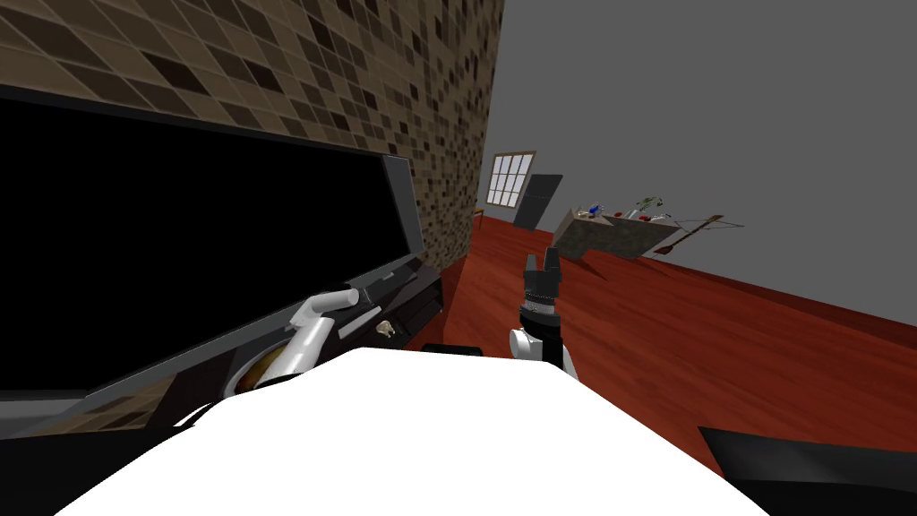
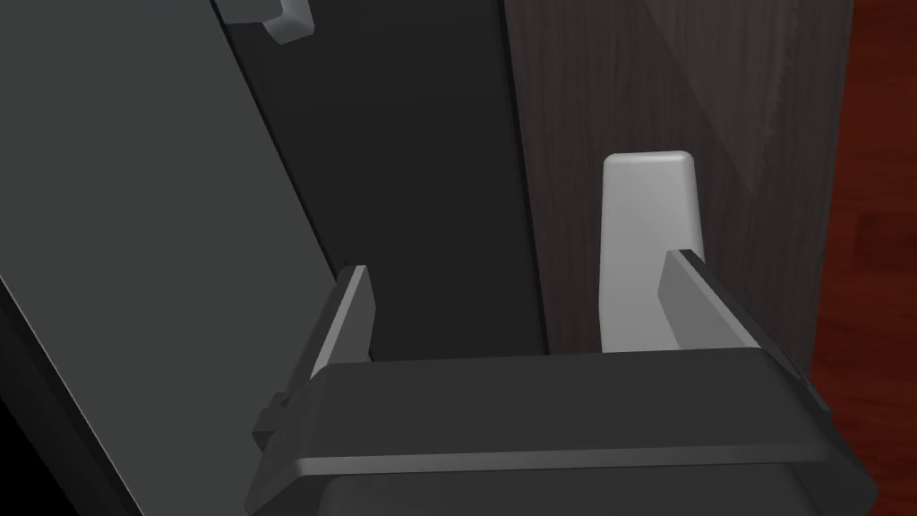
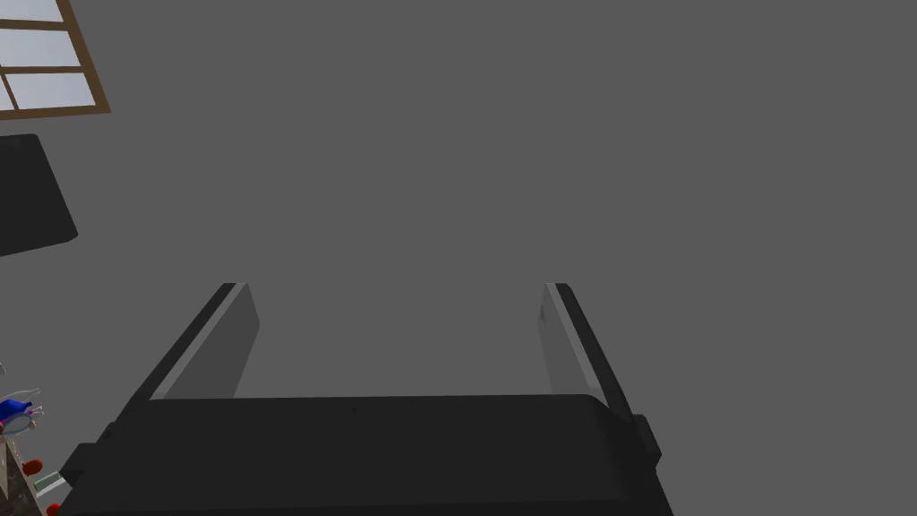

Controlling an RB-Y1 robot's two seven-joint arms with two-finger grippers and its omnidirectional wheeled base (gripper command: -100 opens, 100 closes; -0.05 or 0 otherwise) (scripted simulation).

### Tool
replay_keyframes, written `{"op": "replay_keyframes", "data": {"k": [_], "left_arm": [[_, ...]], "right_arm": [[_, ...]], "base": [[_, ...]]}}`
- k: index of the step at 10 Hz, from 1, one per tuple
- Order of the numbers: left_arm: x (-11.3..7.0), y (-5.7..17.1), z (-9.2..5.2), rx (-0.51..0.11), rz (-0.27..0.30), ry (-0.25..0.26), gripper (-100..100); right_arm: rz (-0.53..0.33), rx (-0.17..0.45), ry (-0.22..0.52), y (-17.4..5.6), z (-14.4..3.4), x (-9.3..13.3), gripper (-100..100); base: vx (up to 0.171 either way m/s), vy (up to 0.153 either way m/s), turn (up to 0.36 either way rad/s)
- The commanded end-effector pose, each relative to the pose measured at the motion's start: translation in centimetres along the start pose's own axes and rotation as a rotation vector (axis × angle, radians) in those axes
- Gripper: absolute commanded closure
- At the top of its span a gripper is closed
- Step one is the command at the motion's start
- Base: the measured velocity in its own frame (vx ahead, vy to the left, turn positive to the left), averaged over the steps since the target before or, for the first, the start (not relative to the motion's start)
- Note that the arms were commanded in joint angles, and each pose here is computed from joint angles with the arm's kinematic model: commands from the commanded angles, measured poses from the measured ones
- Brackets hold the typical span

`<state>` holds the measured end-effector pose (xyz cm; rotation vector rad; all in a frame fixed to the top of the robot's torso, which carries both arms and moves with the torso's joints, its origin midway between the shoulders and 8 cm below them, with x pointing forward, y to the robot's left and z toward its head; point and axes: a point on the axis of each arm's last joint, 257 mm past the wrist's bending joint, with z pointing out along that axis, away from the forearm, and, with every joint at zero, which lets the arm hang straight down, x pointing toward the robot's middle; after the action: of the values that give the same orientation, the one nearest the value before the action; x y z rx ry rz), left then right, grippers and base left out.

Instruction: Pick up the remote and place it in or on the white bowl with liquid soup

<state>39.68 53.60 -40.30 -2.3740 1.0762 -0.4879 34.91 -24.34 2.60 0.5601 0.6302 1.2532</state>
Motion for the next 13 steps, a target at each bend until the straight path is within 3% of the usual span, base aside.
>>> {"op": "replay_keyframes", "data": {"k": [1,2,3,4,6,7,9,10,13], "left_arm": [[-0.6,2.0,0.5,-0.069,-0.027,-0.022,-100],[-0.7,2.4,0.5,-0.086,-0.027,-0.027,-100],[-1.2,4.2,0.9,-0.146,-0.048,-0.045,-100],[-1.2,4.4,0.8,-0.152,-0.048,-0.048,-100],[-1.7,7.8,1.3,-0.26,-0.079,-0.078,-100],[-1.9,8.2,1.2,-0.275,-0.08,-0.084,-100],[-2.2,11.7,1.3,-0.377,-0.102,-0.113,-100],[-2.2,11.9,1.2,-0.384,-0.101,-0.115,-100],[-2.4,16.5,0.8,-0.513,-0.118,-0.15,-100]], "right_arm": [[0.0,0.0,0.0,0.0,0.0,0.0,0],[0.0,0.0,0.0,0.0,0.0,0.0,0],[0.0,0.0,0.0,0.0,0.0,0.0,0],[0.0,0.0,0.0,0.0,0.0,0.0,0],[0.0,0.0,0.0,0.0,0.0,0.0,0],[0.0,0.0,0.0,0.0,0.0,0.0,0],[0.0,0.0,0.0,0.0,0.0,0.0,0],[0.0,0.0,0.0,0.0,0.0,0.0,0],[0.0,0.0,0.0,0.0,0.0,0.0,0]], "base": [[0.062,0.054,0.046],[0.044,0.052,0.022],[0.052,0.06,0.045],[0.048,0.042,0.024],[0.065,0.075,0.053],[0.067,0.077,0.021],[0.065,0.092,0.059],[0.046,0.073,0.012],[0.054,0.095,0.041]]}}
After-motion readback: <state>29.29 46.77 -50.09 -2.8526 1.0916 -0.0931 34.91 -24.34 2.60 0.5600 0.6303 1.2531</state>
